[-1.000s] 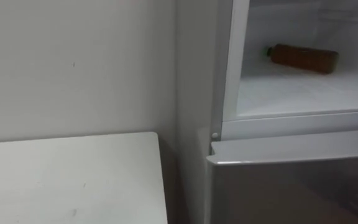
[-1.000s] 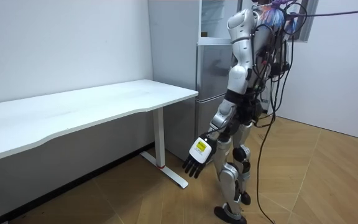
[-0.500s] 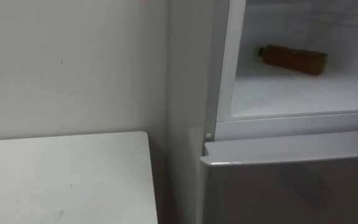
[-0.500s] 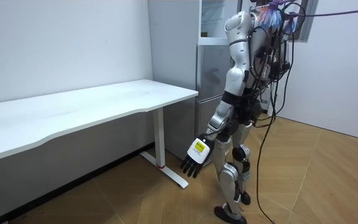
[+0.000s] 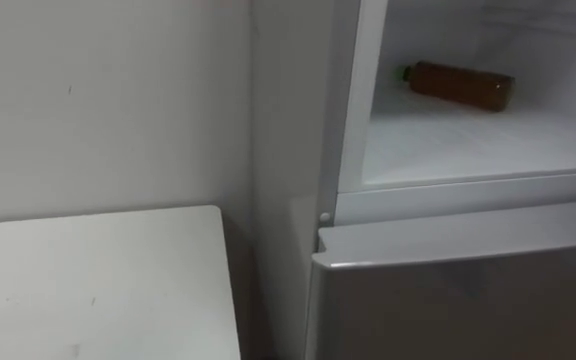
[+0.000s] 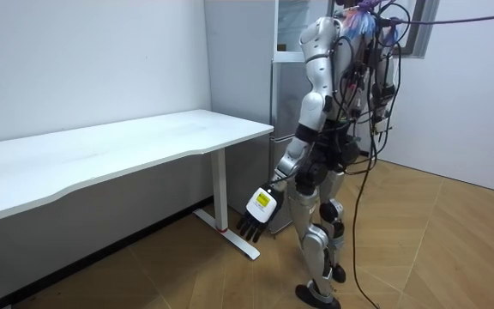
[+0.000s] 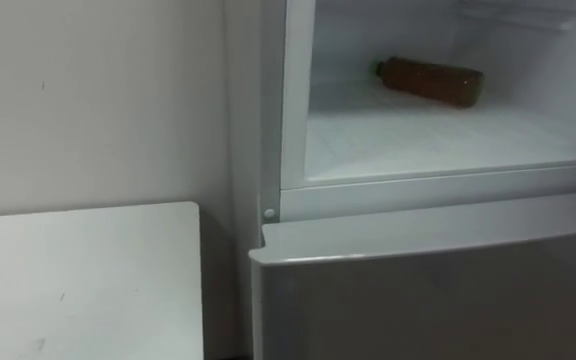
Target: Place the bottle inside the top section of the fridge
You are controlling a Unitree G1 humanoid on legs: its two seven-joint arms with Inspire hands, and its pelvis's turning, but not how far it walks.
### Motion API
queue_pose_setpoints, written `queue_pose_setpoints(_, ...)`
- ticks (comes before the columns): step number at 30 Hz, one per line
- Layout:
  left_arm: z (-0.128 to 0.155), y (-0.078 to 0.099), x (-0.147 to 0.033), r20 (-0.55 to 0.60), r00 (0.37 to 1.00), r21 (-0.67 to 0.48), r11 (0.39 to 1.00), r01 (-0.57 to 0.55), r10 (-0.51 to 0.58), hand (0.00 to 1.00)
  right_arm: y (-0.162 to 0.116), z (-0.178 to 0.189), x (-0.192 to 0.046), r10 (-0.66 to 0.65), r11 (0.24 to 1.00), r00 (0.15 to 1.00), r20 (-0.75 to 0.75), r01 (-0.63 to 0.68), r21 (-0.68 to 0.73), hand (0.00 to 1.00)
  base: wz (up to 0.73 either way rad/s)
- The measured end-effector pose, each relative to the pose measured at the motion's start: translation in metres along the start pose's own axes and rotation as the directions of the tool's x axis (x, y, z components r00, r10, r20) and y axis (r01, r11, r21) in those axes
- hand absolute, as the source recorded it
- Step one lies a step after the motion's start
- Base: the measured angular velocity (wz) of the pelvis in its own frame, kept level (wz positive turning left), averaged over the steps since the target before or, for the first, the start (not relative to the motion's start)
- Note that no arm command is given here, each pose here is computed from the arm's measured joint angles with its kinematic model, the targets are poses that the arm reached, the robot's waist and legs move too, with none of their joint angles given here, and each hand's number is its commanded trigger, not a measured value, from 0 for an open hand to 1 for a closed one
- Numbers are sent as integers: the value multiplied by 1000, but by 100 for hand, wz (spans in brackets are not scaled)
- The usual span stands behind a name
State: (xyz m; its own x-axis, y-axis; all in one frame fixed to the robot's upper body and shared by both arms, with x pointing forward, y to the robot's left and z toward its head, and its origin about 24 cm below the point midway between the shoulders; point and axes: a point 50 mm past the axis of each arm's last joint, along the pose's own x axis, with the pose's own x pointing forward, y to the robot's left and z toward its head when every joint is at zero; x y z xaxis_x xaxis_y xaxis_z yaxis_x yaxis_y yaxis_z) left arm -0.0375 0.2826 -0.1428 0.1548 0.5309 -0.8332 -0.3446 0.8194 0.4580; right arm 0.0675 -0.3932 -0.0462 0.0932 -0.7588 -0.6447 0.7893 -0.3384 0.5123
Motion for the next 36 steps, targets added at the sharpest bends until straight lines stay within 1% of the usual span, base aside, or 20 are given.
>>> queue_pose_setpoints(1, 0, 0, 0, 0, 1000, 0, 1000, 0, 0, 0, 4, 3, 0, 1, 1000, 1000, 14, -1, -7, 0, -5)
queue_pose_setpoints(3, -2, 2, -1, 1, 1000, 3, 1000, -4, 4, 0, 25, 14, -1, 25, 1000, 998, 65, -24, -14, 0, -2)
queue_pose_setpoints(4, -1, 3, -1, 7, 1000, 0, 1000, -6, 6, 0, 30, 18, -3, 35, 999, 996, 83, -33, -15, 0, -4)
queue_pose_setpoints(6, 1, 5, -1, 15, 1000, -8, 1000, -18, 18, 0, 50, 33, -12, 81, 997, 984, 159, -79, -21, 0, 0)
queue_pose_setpoints(8, 1, 5, -1, 17, 999, -8, 1000, -28, 28, 0, 63, 41, -20, 108, 994, 970, 217, -102, -38, 0, 0)
queue_pose_setpoints(13, 1, 5, -1, 19, 1000, 6, 1000, -25, 25, 0, 83, 58, -41, 143, 989, 915, 377, -116, -93, 0, 0)
queue_pose_setpoints(15, 2, 5, -1, 21, 999, 8, 1000, -25, 25, 0, 93, 66, -54, 163, 986, 879, 449, -126, -113, 0, -2)
queue_pose_setpoints(21, 1, 3, -1, 24, 1000, 14, 1000, -19, 19, 0, 112, 85, -80, 191, 981, 781, 594, -155, -112, 0, 0)
queue_pose_setpoints(25, 2, 2, -1, 28, 1000, 14, 1000, -16, 15, 0, 114, 87, -86, 180, 984, 771, 611, -151, -98, 0, -7)
queue_pose_setpoints(28, 1, 1, -1, 25, 1000, 15, 1000, -11, 11, 0, 117, 89, -93, 188, 982, 744, 641, -161, -101, 0, -4)
queue_pose_setpoints(29, 0, 2, -1, 18, 1000, 16, 1000, -9, 9, 0, 120, 91, -98, 200, 979, 730, 654, -183, -95, 0, 0)
queue_pose_setpoints(36, -11, 0, -2, -21, 1000, 23, 1000, 14, -14, 0, 123, 89, -105, 231, 973, 656, 719, -162, -165, 0, 0)
